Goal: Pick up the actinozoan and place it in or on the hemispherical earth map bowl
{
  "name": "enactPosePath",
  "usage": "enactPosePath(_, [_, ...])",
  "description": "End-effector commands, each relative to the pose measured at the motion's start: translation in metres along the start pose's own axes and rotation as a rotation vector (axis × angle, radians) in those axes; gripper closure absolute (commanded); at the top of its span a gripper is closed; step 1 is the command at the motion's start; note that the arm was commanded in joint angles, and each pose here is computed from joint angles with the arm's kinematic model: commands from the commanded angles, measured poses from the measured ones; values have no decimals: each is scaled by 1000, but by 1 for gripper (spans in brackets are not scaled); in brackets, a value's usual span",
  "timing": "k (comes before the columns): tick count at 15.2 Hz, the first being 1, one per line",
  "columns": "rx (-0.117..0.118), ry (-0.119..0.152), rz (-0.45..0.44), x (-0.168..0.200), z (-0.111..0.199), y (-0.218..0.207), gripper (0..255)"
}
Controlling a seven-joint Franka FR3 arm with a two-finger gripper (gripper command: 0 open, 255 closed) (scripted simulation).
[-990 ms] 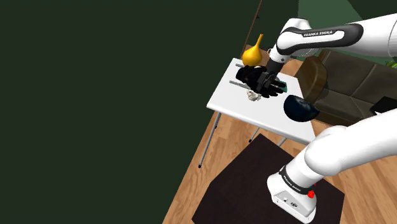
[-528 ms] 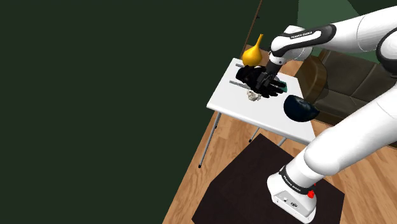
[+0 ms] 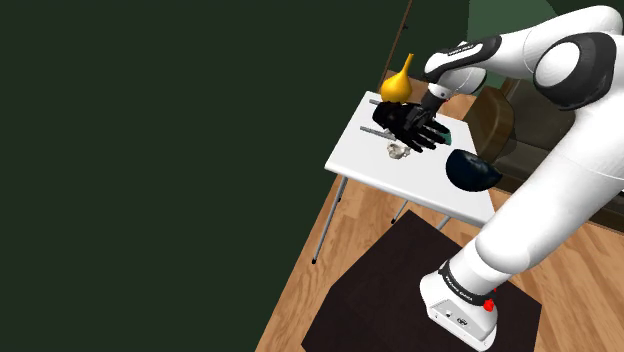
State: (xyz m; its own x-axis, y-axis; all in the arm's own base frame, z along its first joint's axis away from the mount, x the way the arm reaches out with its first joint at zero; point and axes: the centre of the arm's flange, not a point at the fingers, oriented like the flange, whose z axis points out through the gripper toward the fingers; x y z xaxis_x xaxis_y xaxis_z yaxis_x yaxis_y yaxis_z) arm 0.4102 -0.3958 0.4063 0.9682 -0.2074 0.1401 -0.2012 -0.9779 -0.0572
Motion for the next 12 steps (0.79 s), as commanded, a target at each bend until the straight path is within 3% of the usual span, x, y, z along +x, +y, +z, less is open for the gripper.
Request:
enactPosePath(1, [3, -29, 5, 9, 30, 17, 0])
enactPosePath(8, [3, -29, 5, 8, 67, 17, 0])
enactPosePath(12, [3, -29, 5, 7, 70, 17, 0])
